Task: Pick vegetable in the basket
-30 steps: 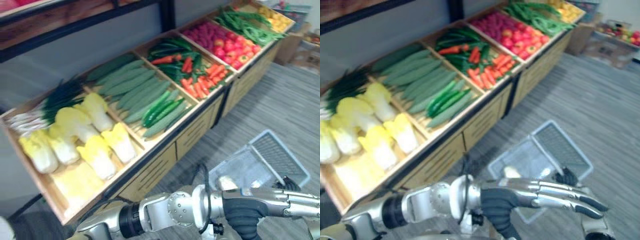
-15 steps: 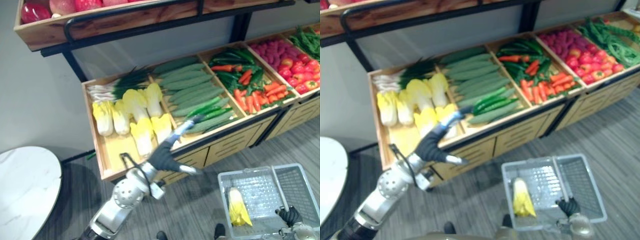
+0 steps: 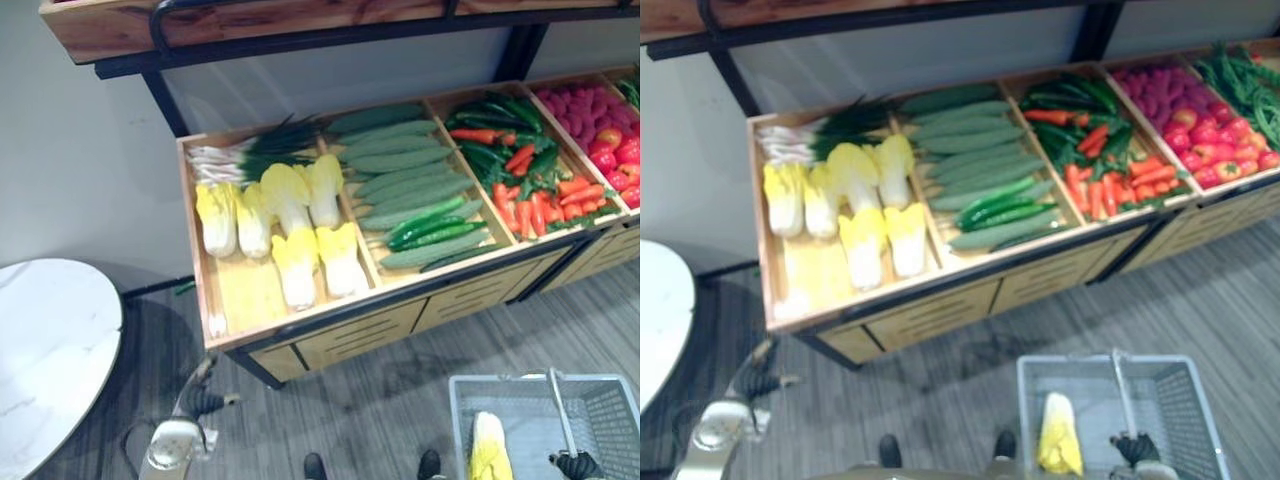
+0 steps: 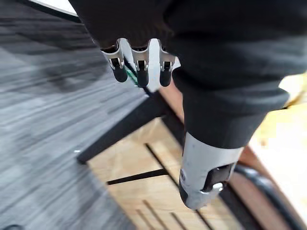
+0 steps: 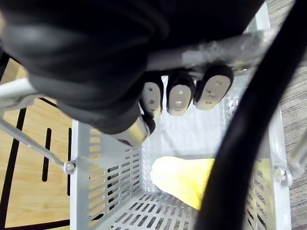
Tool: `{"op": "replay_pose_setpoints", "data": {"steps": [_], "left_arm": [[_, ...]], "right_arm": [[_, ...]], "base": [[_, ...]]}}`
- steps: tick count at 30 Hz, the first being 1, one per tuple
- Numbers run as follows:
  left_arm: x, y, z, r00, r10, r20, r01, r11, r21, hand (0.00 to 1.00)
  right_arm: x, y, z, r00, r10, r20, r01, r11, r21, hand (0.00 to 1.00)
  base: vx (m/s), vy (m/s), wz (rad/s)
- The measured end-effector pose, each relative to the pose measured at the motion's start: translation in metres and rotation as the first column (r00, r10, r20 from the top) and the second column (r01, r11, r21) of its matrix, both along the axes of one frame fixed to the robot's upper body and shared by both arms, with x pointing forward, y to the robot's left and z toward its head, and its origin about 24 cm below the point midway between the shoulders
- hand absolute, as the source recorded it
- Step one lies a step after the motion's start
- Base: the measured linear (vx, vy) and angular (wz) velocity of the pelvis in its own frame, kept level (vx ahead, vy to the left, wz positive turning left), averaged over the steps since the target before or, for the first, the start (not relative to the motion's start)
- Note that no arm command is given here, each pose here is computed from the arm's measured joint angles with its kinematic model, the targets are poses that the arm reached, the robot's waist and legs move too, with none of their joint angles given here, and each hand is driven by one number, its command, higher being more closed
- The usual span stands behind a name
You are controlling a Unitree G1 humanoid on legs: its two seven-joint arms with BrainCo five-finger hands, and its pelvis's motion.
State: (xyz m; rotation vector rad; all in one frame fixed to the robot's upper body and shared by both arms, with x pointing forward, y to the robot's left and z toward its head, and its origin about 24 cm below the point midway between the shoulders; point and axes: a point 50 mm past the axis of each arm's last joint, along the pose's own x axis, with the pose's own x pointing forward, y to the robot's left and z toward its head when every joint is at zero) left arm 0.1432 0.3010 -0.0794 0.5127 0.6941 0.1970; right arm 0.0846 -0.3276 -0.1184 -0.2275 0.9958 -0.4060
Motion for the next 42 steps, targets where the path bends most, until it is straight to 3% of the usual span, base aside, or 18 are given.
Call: {"op": "replay_pose_setpoints", "data": {"steps": [9,15,23,31,36,42], "left_arm": [[-0.065,-0.005,-0.045,0.951,0.038,-0.306,-0.027,0.999,0.042,0.00],[-0.083,-0.013,-0.057,0.922,0.044,-0.384,-0.020,0.998,0.065,0.00],[-0.096,-0.022,-0.064,0.905,0.104,-0.413,-0.086,0.994,0.062,0.00],[-0.052,-0.029,-0.058,0.944,0.026,-0.329,0.000,0.997,0.078,0.00],[-0.035,-0.031,-0.053,0.962,0.001,-0.272,0.023,0.996,0.086,0.00],[-0.073,-0.019,-0.057,0.932,0.063,-0.356,-0.035,0.996,0.083,0.00]], "right_arm": [[-0.012,0.007,-0.008,0.999,-0.035,-0.037,0.035,0.999,0.007,1.00],[-0.014,0.008,-0.010,0.998,-0.048,-0.048,0.048,0.999,-0.004,1.00],[-0.012,0.014,-0.013,0.997,-0.065,-0.053,0.065,0.998,-0.001,1.00],[-0.004,0.021,-0.012,0.998,-0.064,0.007,0.064,0.998,-0.005,1.00],[0.015,0.034,-0.008,0.998,0.022,0.060,-0.022,1.000,-0.006,1.00],[0.020,0.043,-0.013,0.994,0.105,0.014,-0.105,0.994,0.004,1.00]], "base": [[0.00,0.005,0.06],[0.00,0.000,0.00],[0.04,-0.002,-0.26],[-0.03,0.050,-0.54],[-0.22,0.157,-1.06],[-0.12,-0.030,-1.32]]}}
